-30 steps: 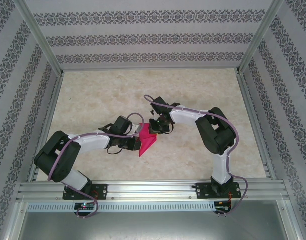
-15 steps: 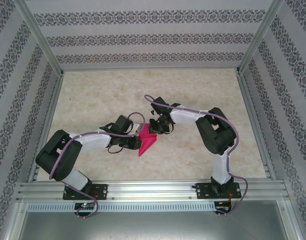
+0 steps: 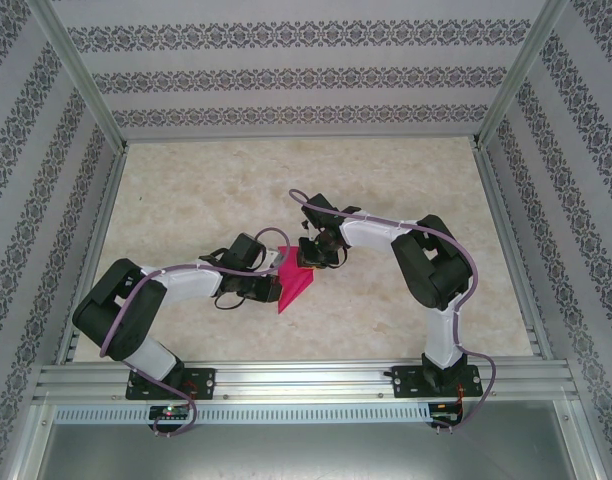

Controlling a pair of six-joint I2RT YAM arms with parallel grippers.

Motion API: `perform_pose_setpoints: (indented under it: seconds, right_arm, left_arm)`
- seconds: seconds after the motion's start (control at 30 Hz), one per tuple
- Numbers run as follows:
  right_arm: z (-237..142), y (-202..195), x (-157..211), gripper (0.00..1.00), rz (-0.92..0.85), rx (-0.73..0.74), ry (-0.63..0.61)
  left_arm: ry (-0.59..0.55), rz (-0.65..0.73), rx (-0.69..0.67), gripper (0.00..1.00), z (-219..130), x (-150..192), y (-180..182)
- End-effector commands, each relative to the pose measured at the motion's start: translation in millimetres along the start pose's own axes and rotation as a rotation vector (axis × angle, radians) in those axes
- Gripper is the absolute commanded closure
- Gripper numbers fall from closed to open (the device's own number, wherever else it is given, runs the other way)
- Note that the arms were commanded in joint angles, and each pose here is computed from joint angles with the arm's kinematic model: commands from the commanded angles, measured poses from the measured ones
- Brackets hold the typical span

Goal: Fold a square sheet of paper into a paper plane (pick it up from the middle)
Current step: Third fold the triangle at the center of the table.

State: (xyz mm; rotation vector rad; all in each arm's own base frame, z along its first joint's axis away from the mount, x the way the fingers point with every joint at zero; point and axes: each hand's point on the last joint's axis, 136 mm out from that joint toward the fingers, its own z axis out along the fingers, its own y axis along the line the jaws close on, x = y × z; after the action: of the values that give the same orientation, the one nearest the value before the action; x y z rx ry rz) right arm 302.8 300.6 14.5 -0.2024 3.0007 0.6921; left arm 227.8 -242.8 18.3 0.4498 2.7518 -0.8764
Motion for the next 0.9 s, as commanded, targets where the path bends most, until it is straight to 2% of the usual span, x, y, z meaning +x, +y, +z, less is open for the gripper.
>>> perform_pose_setpoints:
  seconds: [0.0,0.3,0.67,0.87]
  right_arm:
    - [7.0,-1.9,-1.3,0.81,0.016,0.001,-0.003]
    - [-1.8,5.8,-6.7,0.8,0.011,-0.018,-0.023]
    - [-58.8,28.3,-25.6,0.74,0.004,-0.11,-0.182]
    - [-46.2,18.2,-22.9,0.75,0.02,-0.079,-0.156]
  left_arm:
    - [-0.013,-0.031,-0.003,0.93,3.0,-1.0,7.1]
    - [0.009,0.002,-0.008,0.93,8.2,-2.4,8.9]
    - [0.017,0.043,0.0,0.93,7.1,-3.7,5.7]
    - [-0.002,0.073,0.025,0.92,1.2,-11.5,-3.4]
